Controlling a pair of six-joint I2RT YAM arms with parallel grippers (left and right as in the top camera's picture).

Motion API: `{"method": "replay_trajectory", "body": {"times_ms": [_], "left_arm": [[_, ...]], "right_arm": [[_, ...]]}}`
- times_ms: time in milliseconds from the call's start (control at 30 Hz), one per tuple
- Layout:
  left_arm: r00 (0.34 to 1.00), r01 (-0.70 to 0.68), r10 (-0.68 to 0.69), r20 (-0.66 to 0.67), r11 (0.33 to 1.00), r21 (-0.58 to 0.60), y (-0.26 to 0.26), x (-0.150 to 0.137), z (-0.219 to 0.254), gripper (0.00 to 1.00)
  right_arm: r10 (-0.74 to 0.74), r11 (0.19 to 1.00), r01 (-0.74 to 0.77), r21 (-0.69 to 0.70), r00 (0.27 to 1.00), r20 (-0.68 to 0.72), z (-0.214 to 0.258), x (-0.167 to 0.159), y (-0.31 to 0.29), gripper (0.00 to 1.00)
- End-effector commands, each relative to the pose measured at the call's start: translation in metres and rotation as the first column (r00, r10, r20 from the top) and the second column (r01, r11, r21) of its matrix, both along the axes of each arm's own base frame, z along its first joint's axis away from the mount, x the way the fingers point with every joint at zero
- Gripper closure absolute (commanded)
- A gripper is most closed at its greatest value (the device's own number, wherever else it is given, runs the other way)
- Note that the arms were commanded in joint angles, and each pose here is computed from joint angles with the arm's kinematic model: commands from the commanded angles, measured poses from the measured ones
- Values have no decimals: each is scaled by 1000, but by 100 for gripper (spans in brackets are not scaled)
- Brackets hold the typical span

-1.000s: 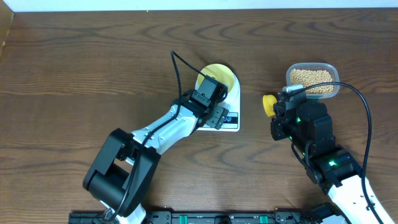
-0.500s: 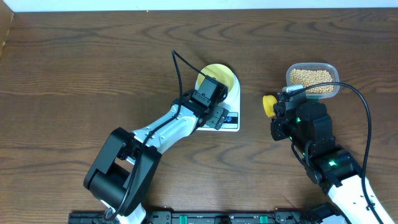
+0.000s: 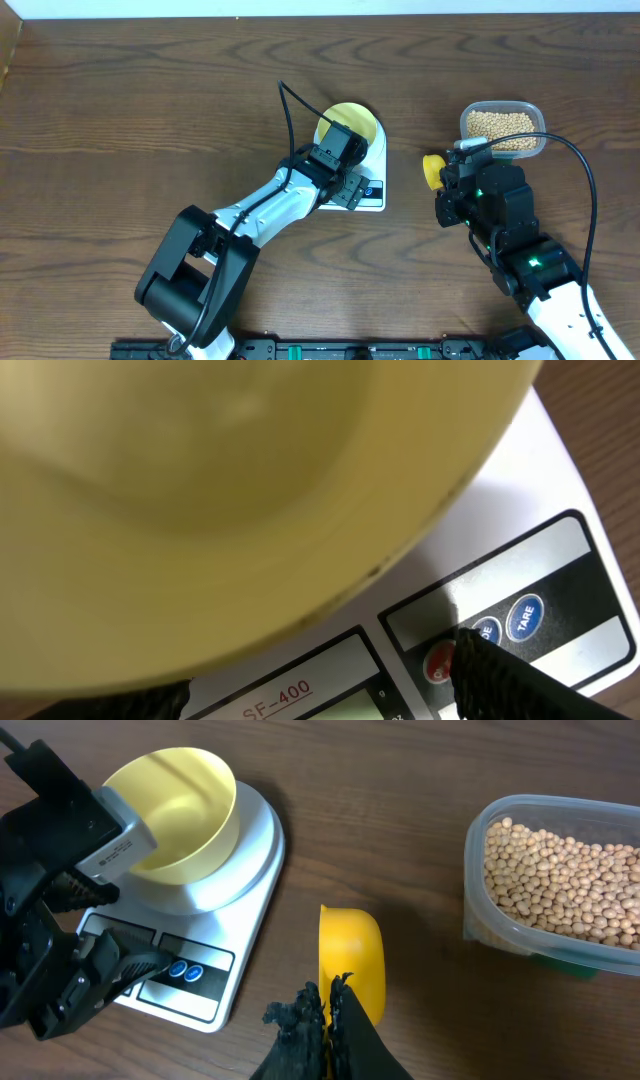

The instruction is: Scoop item into bowl and weigh 50g on scale

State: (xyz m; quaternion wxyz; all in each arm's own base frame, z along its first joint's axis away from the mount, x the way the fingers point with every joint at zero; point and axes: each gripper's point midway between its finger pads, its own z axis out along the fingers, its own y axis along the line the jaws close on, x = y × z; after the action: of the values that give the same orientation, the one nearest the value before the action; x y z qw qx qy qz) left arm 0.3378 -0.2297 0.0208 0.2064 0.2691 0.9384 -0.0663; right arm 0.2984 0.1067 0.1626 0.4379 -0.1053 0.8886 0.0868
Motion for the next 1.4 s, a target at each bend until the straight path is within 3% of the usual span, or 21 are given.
{"method": "replay_trajectory", "body": {"times_ms": [0, 1367], "left_arm": [[998, 3, 0, -63, 999, 41, 7, -12, -20, 16], [995, 5, 2, -103, 998, 69, 13, -22, -32, 16]], "right_arm": [[-8, 1000, 9, -14, 1000, 14, 5, 4, -3, 99], [-8, 1000, 9, -14, 1000, 14, 5, 4, -3, 99]]}}
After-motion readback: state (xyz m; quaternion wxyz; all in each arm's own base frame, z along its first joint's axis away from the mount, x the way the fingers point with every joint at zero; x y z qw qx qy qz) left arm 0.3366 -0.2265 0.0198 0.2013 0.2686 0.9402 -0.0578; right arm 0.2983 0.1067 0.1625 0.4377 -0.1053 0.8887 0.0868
